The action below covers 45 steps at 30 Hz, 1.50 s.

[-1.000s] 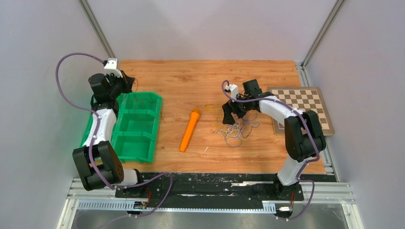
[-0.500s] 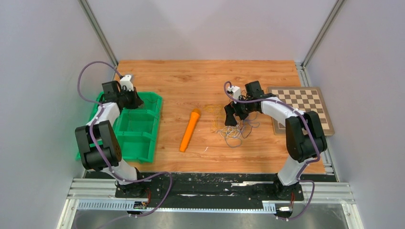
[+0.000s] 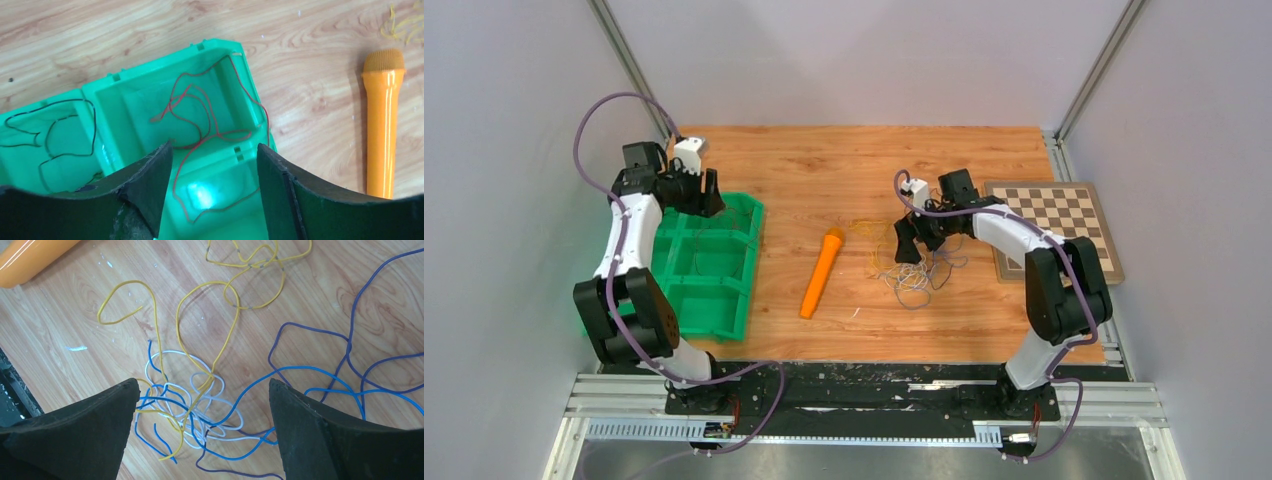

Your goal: Untangle the cables

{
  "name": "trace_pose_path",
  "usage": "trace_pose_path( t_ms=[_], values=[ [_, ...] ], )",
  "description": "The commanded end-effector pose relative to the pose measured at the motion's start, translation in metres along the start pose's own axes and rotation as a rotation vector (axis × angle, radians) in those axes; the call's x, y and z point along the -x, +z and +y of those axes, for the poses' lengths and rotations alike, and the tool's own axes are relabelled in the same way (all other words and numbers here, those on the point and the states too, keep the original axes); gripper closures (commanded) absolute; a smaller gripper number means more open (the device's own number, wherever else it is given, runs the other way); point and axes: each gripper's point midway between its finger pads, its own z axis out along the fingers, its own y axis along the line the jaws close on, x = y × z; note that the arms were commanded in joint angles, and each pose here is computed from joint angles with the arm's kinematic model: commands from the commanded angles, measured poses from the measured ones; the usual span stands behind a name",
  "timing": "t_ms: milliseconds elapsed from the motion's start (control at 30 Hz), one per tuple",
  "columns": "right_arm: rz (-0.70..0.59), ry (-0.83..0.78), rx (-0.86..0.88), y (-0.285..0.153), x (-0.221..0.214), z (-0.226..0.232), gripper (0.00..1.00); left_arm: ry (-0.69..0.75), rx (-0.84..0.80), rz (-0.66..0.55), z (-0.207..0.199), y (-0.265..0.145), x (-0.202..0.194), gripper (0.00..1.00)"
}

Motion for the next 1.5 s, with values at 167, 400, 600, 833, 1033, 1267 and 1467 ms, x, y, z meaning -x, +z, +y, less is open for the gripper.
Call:
trace_pose_path(
  t_ms=[167,400,600,833,1033,1267,1467],
  values=[
    [-0.049,-0.028,0.005,-0.018,0.007,0.011,0.0,0.165,-0.104,0.222,-0.035,-0.053,-0.05,0.34],
    [-0.041,-0.015,0.016,-0.017,0.001,0.014,0.0,0.135,-0.211,0.31,-0.06,-0.029,-0.106,0.48],
    [-0.039,-0.012,0.011,-0.017,0.0,0.014,0.0,0.177,-0.224,0.353,-0.044,-0.003,-0.124,0.48],
    [-0.027,-0.007,0.003,-0.017,-0.006,0.013,0.0,0.27,-0.254,0.335,-0.035,0.018,-0.128,0.54],
    [-0.015,-0.009,-0.012,-0.015,-0.009,0.009,0.0,0.339,-0.322,0.352,-0.036,0.025,-0.133,0.54],
    [-0.013,-0.011,-0.015,-0.013,-0.007,0.006,0.0,0.363,-0.359,0.359,-0.04,0.028,-0.139,0.5],
    [-0.009,-0.009,-0.017,-0.011,-0.006,0.004,0.0,0.373,-0.376,0.364,-0.043,0.035,-0.143,0.48]
  ],
)
